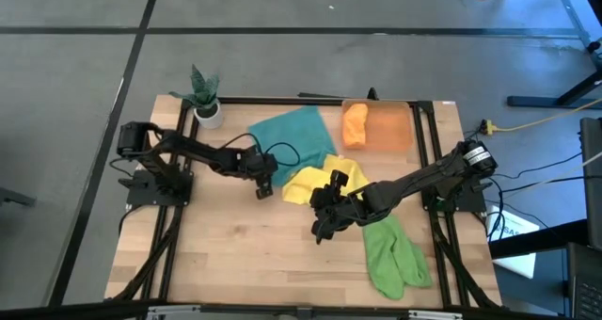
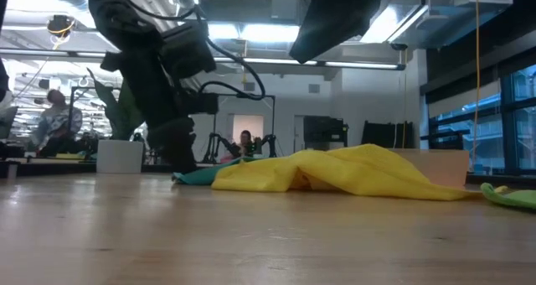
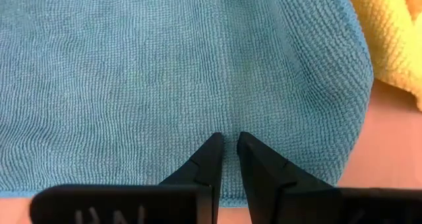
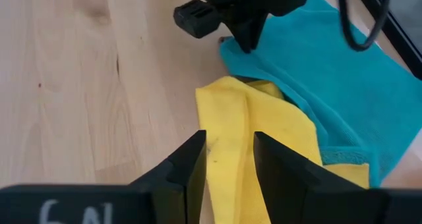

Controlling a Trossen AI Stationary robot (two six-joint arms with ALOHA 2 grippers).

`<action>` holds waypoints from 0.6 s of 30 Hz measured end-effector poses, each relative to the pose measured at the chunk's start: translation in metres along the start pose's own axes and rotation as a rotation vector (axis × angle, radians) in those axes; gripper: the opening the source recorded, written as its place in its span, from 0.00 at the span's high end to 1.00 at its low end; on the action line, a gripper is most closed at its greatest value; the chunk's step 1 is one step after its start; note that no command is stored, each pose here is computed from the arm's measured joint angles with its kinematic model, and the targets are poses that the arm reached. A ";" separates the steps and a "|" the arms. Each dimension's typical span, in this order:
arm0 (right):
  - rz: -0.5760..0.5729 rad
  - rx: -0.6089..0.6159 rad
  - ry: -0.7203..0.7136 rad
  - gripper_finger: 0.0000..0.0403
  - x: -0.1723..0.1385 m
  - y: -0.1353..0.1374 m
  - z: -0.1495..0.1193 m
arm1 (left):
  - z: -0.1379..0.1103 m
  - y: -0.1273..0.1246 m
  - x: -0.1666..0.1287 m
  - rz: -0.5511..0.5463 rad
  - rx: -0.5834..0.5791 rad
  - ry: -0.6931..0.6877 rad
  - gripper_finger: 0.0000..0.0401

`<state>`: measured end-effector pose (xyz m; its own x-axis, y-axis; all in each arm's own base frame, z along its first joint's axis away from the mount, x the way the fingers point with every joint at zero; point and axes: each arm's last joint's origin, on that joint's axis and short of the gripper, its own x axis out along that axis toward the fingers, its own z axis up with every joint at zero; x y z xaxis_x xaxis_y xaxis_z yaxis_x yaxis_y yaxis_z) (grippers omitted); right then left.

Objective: Roll microfiber towels into tight, uniform cylinder then place into a basket
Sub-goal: Roll the blue microfiber towel

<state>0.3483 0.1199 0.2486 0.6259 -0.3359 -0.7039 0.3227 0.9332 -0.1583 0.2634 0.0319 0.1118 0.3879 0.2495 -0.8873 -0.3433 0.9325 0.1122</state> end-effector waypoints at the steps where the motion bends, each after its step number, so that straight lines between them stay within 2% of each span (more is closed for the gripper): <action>1: 0.000 0.000 0.000 0.69 0.000 0.000 0.000 | -0.001 -0.002 -0.001 0.001 -0.002 0.006 0.88; 10: -0.024 0.033 0.057 0.69 0.002 -0.004 -0.005 | -0.022 -0.024 -0.027 -0.052 0.002 0.125 0.88; 14: -0.031 0.067 0.117 0.69 0.019 -0.010 -0.016 | -0.034 -0.033 -0.043 -0.072 0.015 0.200 0.88; 18: 0.033 0.096 0.129 0.69 0.040 -0.017 -0.025 | -0.046 -0.042 -0.053 -0.102 0.043 0.281 0.88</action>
<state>0.3500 0.0936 0.2057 0.5428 -0.2797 -0.7919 0.3737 0.9249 -0.0705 0.2179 -0.0324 0.1331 0.1649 0.0774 -0.9833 -0.2758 0.9608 0.0294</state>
